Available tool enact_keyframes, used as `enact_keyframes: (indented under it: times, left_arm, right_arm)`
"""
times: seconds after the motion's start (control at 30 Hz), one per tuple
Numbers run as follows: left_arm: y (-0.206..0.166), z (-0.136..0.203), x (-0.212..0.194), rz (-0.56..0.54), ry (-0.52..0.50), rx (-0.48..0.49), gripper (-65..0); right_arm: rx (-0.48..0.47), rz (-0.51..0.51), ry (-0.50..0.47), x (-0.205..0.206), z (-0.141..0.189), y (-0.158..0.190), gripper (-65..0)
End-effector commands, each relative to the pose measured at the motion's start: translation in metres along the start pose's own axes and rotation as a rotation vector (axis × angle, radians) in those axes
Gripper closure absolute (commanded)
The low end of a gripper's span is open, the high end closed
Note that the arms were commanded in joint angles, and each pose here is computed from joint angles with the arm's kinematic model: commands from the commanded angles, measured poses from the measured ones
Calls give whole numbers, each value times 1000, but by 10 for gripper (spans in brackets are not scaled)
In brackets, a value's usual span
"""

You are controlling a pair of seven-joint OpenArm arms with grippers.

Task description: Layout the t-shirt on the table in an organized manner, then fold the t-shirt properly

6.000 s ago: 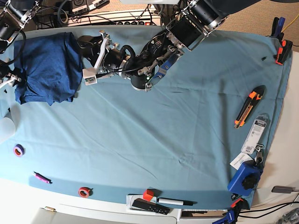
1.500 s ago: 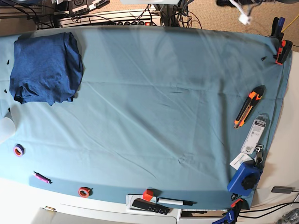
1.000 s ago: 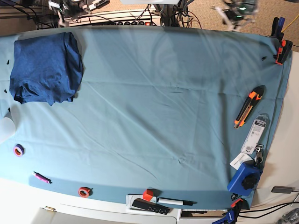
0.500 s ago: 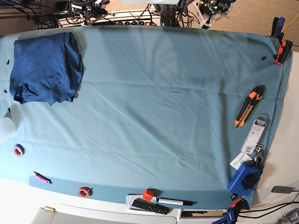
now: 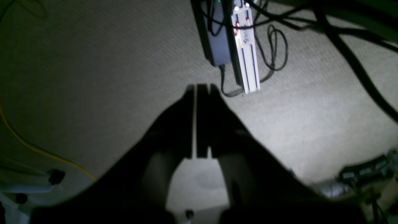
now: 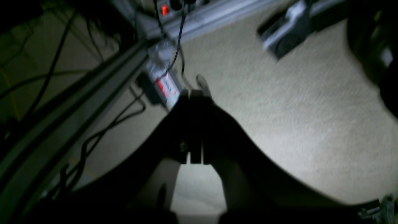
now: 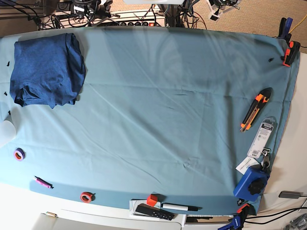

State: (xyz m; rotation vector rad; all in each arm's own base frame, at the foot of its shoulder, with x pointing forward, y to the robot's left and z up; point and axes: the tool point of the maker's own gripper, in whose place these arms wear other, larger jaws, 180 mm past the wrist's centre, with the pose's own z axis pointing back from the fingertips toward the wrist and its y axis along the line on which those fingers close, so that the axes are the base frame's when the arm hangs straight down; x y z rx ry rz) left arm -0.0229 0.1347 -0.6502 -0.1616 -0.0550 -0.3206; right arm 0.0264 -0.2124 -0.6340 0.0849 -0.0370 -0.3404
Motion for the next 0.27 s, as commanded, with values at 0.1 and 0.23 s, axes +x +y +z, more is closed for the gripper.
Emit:
enact_keyframes:
  times: [0.1, 0.23]
  left_arm:
    - [-3, 2, -16, 5, 23, -7, 0]
    - [-2, 2, -11, 3, 6, -6, 0]
  right_arm:
    - [5, 14, 10, 7, 4, -1, 0]
    - [11, 21, 12, 12, 6, 2, 0]
